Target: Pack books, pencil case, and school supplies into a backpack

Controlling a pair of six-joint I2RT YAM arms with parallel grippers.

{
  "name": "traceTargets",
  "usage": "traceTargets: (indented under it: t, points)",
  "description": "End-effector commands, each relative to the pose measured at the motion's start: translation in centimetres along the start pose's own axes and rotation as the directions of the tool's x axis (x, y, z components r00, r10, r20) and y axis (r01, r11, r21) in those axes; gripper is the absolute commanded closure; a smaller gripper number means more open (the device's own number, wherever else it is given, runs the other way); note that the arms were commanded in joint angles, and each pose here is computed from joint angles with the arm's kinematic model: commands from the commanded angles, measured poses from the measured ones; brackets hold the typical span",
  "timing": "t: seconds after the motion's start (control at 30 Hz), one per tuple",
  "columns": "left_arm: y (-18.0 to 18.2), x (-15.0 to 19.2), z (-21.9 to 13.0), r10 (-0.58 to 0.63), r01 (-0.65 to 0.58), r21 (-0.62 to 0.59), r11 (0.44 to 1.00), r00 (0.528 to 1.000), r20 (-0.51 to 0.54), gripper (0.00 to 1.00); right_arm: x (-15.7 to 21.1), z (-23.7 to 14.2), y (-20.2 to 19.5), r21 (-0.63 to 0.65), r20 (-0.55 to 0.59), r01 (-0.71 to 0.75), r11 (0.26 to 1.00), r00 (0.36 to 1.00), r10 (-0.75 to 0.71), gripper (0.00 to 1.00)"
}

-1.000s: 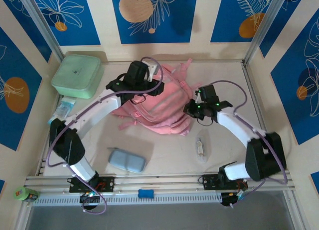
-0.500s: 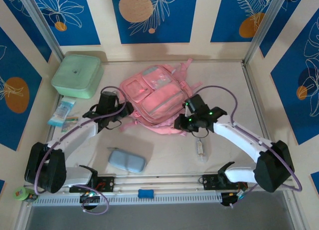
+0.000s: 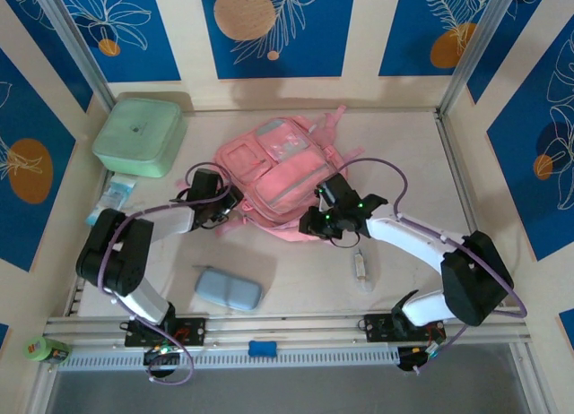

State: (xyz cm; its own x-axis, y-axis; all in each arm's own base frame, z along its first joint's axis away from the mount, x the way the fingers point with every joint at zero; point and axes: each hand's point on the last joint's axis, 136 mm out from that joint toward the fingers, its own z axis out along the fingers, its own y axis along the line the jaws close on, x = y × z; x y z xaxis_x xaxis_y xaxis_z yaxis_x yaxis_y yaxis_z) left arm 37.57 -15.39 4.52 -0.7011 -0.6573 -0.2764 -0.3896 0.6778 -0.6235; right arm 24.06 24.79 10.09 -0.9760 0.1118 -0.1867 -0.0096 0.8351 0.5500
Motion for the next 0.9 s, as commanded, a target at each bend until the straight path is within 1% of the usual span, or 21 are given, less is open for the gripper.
traceTargets:
  t: [0.0, 0.1, 0.27, 0.37, 0.53, 0.63, 0.73, 0.8, 0.87]
  points:
    - [-2.1, -1.0, 1.3, -0.059, 0.058, 0.081, 0.995, 0.998, 0.012, 0.53, -0.2, 0.8, -0.1, -0.014, -0.014, -0.033, 0.999, 0.999, 0.032, 0.74]
    - [-2.3, -0.7, 1.9, -0.066, 0.063, 0.093, 0.994, 0.998, 0.023, 0.66, -1.0, 1.2, -0.3, -0.031, -0.012, -0.051, 0.998, 0.999, 0.051, 0.73]
    - [-3.7, -0.6, 1.3, -0.054, 0.051, 0.128, 0.991, 0.998, 0.018, 0.91, -3.8, 1.3, -1.7, 0.012, 0.041, -0.048, 0.999, 0.998, 0.048, 0.73]
    - [-4.4, -0.4, 0.0, -0.051, 0.047, 0.146, 0.988, 0.998, 0.022, 0.99, -6.6, 1.2, -2.4, 0.002, 0.082, -0.043, 0.999, 0.996, 0.043, 0.72]
    - [-5.8, 1.4, -2.5, -0.051, 0.045, 0.17, 0.984, 0.998, 0.033, 1.0, -12.3, 0.1, -4.2, 0.058, 0.172, -0.018, 0.998, 0.985, 0.008, 0.68]
    - [-6.7, 2.8, -3.2, -0.077, 0.07, 0.194, 0.978, 0.997, 0.026, 1.0, -14.1, -0.3, -5.3, 0.082, 0.179, -0.026, 0.996, 0.984, 0.011, 0.65]
    - [-7.8, 3.5, -3.9, -0.103, 0.094, 0.236, 0.967, 0.994, 0.026, 1.0, -13.2, -1.4, -5.4, 0.123, 0.177, 0.001, 0.992, 0.984, -0.023, 0.62]
    - [-8.6, 3.8, -4.5, -0.099, 0.088, 0.25, 0.964, 0.995, 0.032, 1.0, -11.8, -2.4, -4.9, 0.139, 0.185, 0.032, 0.99, 0.981, -0.058, 0.57]
    - [-9.6, 4.2, -5.0, -0.084, 0.072, 0.253, 0.965, 0.996, 0.039, 1.0, -9.9, -3.5, -5.3, 0.215, 0.164, 0.033, 0.976, 0.984, -0.07, 0.55]
